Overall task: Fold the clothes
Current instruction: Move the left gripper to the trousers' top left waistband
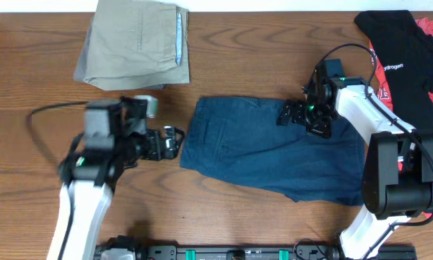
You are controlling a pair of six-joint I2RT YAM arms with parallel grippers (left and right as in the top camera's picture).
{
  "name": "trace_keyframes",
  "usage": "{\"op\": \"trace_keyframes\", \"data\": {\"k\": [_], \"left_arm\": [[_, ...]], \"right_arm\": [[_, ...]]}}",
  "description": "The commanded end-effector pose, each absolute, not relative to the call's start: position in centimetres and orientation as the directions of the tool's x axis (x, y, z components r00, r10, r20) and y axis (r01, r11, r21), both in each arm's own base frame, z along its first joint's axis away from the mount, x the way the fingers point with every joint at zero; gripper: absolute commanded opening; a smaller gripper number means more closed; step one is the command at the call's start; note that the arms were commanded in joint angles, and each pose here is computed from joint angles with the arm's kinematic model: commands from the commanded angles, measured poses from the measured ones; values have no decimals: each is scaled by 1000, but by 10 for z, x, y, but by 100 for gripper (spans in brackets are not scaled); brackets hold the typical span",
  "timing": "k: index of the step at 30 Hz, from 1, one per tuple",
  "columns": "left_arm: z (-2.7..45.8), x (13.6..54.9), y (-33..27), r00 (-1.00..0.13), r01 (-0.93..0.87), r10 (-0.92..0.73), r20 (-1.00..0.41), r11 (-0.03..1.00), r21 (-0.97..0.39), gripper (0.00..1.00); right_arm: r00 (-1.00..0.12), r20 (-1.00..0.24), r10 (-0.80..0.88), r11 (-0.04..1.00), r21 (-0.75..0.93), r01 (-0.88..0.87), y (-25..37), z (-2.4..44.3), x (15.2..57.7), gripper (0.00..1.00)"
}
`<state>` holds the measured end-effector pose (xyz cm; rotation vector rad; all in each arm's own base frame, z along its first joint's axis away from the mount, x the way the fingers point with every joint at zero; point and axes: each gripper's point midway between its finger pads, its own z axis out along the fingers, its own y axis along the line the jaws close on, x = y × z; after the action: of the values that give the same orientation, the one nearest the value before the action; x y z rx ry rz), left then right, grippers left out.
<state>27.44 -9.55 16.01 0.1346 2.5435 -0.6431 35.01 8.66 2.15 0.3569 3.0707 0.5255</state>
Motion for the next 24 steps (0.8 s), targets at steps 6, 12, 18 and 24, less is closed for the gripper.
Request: {"op": "trace_keyframes", "data": {"k": [6, 12, 18, 24], "left_arm": [[90, 284, -116, -918, 269, 171, -357, 931, -245, 98], [67, 291, -157, -903, 352, 244, -354, 892, -283, 98], [53, 292, -181, -890, 399, 285, -354, 863, -308, 63], [62, 312, -197, -888, 348, 185, -420, 869, -353, 6]], "right_arm": [[-973, 39, 227, 910, 348, 226, 92, 23, 349, 99], [-973, 39, 227, 910, 348, 226, 92, 23, 349, 99], [-973, 40, 227, 910, 347, 226, 92, 23, 349, 99], [-973, 34, 230, 917, 329, 228, 88, 22, 349, 79]]}}
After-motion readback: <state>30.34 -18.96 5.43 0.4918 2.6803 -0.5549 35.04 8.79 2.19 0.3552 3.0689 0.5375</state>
